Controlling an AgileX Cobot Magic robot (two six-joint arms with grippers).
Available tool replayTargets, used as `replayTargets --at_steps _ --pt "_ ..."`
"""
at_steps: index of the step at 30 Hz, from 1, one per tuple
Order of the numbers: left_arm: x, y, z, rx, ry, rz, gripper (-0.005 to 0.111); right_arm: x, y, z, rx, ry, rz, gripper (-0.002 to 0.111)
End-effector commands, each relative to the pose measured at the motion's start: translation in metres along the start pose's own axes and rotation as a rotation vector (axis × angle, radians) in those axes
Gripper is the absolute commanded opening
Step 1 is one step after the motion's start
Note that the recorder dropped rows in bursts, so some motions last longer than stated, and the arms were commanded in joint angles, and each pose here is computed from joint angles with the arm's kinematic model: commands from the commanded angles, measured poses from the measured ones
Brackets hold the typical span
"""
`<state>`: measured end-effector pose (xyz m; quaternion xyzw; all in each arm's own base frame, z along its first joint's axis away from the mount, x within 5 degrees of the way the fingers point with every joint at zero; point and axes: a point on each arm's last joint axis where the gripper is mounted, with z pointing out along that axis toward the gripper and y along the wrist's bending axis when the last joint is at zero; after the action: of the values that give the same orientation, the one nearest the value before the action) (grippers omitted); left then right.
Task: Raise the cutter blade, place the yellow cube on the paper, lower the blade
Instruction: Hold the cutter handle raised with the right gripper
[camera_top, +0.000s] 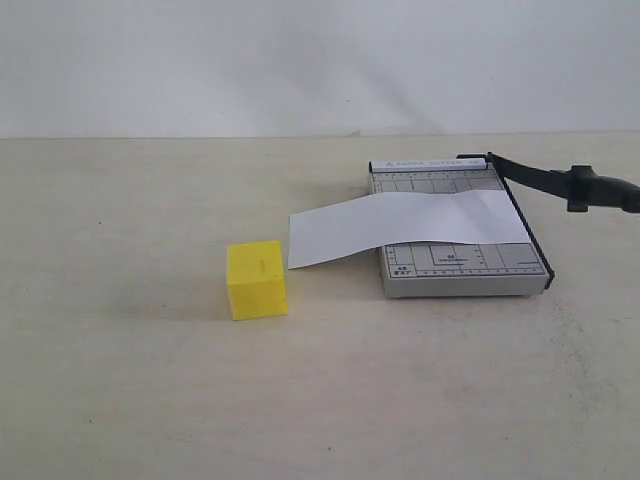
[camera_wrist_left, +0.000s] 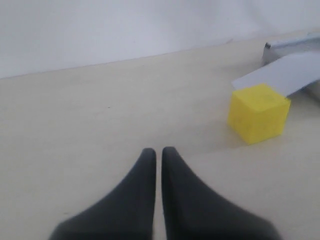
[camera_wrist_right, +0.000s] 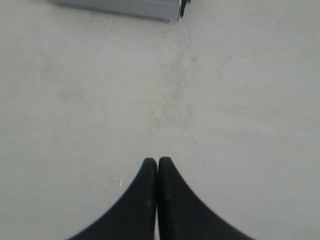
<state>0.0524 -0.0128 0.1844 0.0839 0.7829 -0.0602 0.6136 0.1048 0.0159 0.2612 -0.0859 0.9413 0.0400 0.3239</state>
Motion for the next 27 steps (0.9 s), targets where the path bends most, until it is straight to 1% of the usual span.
replayTargets --at_steps 1,2,4,5,7,11,16,18,21,22,24,27 --pt "-0.008 -0.005 0.000 0.073 -0.091 -0.354 0.004 -0.006 0.001 -0.039 0.051 -0.439 -0.006 0.000" --pt "-0.010 -0.005 -0.001 0.082 -0.108 -0.400 0.004 -0.006 0.001 -0.047 0.060 -0.531 -0.008 0.000" --pt "-0.014 -0.006 -0.001 0.108 -0.149 -0.539 0.004 -0.003 0.001 -0.063 0.081 -0.722 -0.014 0.000" --pt "-0.016 -0.005 -0.002 0.113 -0.168 -0.588 0.004 0.000 0.002 -0.068 0.087 -0.778 -0.015 0.000" --pt "-0.020 -0.004 -0.002 0.112 -0.207 -0.650 0.004 0.010 0.002 -0.067 0.087 -0.806 -0.013 0.000" --pt "-0.022 -0.002 -0.003 0.098 -0.238 -0.655 0.004 0.027 0.003 -0.049 0.060 -0.698 0.026 0.000" --pt "-0.023 0.000 -0.003 0.089 -0.258 -0.657 0.004 0.030 0.002 -0.041 0.053 -0.702 0.057 0.000" --pt "-0.027 0.004 -0.004 0.063 -0.314 -0.661 0.004 0.031 0.002 -0.040 0.053 -0.682 0.055 0.000" --pt "-0.034 0.011 -0.007 0.019 -0.417 -0.702 0.004 0.035 0.002 -0.037 0.062 -0.629 0.043 0.000" --pt "-0.035 0.013 -0.008 0.006 -0.442 -0.696 0.004 0.036 0.002 -0.036 0.066 -0.613 0.038 0.000" --pt "-0.036 0.012 -0.008 -0.001 -0.443 -0.635 0.004 0.037 0.002 -0.036 0.066 -0.606 0.038 0.000" --pt "-0.048 0.006 -0.013 0.036 -0.403 -0.528 0.004 0.036 0.002 -0.029 0.044 -0.674 0.074 0.000"
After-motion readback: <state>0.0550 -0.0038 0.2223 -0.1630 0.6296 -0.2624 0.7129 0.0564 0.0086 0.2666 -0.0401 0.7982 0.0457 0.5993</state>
